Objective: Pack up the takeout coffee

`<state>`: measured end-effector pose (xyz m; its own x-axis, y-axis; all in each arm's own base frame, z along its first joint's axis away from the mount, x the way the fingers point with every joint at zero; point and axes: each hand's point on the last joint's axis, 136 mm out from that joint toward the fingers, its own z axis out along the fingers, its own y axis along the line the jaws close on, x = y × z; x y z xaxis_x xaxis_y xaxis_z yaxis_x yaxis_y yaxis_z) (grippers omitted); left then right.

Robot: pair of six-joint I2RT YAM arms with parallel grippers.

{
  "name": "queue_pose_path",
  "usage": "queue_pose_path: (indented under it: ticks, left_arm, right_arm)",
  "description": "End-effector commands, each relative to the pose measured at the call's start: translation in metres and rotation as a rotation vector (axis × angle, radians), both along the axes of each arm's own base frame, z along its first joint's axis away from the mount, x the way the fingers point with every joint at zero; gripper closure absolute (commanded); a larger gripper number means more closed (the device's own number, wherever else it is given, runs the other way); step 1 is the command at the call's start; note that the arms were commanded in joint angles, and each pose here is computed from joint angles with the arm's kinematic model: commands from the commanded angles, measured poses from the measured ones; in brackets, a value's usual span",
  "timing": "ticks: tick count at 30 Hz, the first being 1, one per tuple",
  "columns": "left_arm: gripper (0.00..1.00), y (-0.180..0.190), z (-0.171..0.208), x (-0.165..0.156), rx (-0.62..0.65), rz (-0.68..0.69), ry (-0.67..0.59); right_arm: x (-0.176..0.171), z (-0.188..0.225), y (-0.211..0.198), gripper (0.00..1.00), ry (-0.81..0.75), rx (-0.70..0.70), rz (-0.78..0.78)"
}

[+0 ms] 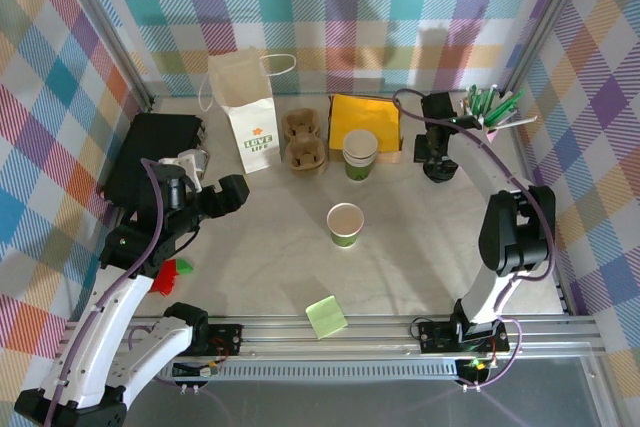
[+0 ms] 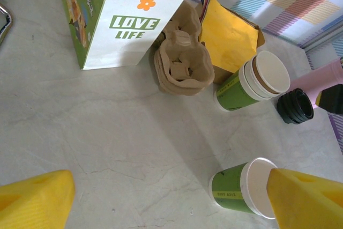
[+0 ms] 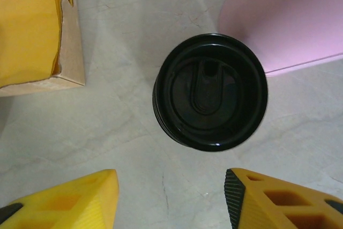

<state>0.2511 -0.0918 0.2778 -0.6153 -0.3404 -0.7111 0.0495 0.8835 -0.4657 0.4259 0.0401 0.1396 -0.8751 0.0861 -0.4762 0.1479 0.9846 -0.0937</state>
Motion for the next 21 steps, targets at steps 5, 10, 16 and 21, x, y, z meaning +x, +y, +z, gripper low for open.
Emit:
queue_pose_path:
  ticks: [5,10,16,21]
  left_arm:
    - [0.08,-0.005,0.001,-0.005,-0.020,-0.022,-0.003]
    - [0.08,-0.003,0.000,-0.005,-0.015,-0.017,-0.004]
    - [0.08,-0.003,0.002,-0.005,-0.011,-0.017,-0.010]
    - [0.08,-0.003,0.002,-0.003,0.001,-0.017,-0.010]
  right_arm:
    - [0.024,-0.015,-0.004,0.45,0.006,0.021,-0.040]
    - [0.030,-0.023,-0.007,0.48,0.025,0.019,-0.064]
    - [0.038,-0.029,-0.011,0.52,0.036,0.016,-0.084]
    - [0.041,-0.032,-0.012,0.54,0.045,0.024,-0.100]
